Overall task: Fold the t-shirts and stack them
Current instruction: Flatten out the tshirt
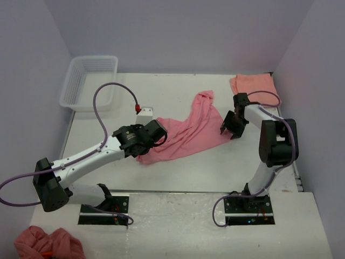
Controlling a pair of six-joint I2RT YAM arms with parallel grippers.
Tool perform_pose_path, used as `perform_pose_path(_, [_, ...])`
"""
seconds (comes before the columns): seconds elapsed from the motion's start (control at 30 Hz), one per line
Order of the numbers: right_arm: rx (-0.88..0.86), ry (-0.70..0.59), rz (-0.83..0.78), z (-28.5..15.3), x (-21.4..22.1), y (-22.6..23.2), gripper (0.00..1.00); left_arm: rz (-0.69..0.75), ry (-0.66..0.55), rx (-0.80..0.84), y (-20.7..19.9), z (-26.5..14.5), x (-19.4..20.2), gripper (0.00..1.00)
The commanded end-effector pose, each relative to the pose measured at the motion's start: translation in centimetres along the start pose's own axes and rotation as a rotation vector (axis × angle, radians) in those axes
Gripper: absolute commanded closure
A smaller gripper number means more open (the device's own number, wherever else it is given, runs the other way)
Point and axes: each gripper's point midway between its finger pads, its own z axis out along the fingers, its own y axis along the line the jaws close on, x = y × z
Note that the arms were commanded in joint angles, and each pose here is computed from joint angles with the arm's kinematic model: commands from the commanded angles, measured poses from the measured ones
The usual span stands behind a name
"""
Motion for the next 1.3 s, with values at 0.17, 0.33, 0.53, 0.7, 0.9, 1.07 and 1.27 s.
perform_pose_path(0.17, [0.018,-0.114,0.12,-2.6,-0.5,-1.1,0.37,-0.026,-0.049,0.045,-0.1,-1.2,-1.8,1.0])
perform_pose_path(0.33, [0.043,-0.061,0.163,-1.6,0.6,-1.5,0.36,-0.021,-0.05,0.054,-0.1,-1.3,-1.7,1.0])
perform_pose_path(0.53, [0.08,-0.035,0.217,-1.5,-0.3,-1.1,0.36,-0.025,-0.053,0.085,-0.3,-1.7,-1.9,1.0])
perform_pose_path(0.7, [0.117,0.016,0.219,-1.3,-1.1,-0.5,0.36,-0.024,-0.06,0.121,-0.6,-2.3,-2.4,1.0])
perform_pose_path(0.9, [0.207,0.063,0.248,-1.6,-0.6,-1.5,0.4,-0.026,-0.089,0.16,-0.8,-3.6,-4.1,1.0])
perform_pose_path(1.07, [0.292,0.102,0.28,-2.1,1.0,-3.1,0.41,-0.022,-0.097,0.196,-1.6,-4.0,-4.8,1.0])
perform_pose_path(1.27, [0.302,0.11,0.288,-2.2,1.2,-3.4,0.42,-0.017,-0.084,0.263,-2.9,-4.3,-4.6,1.0])
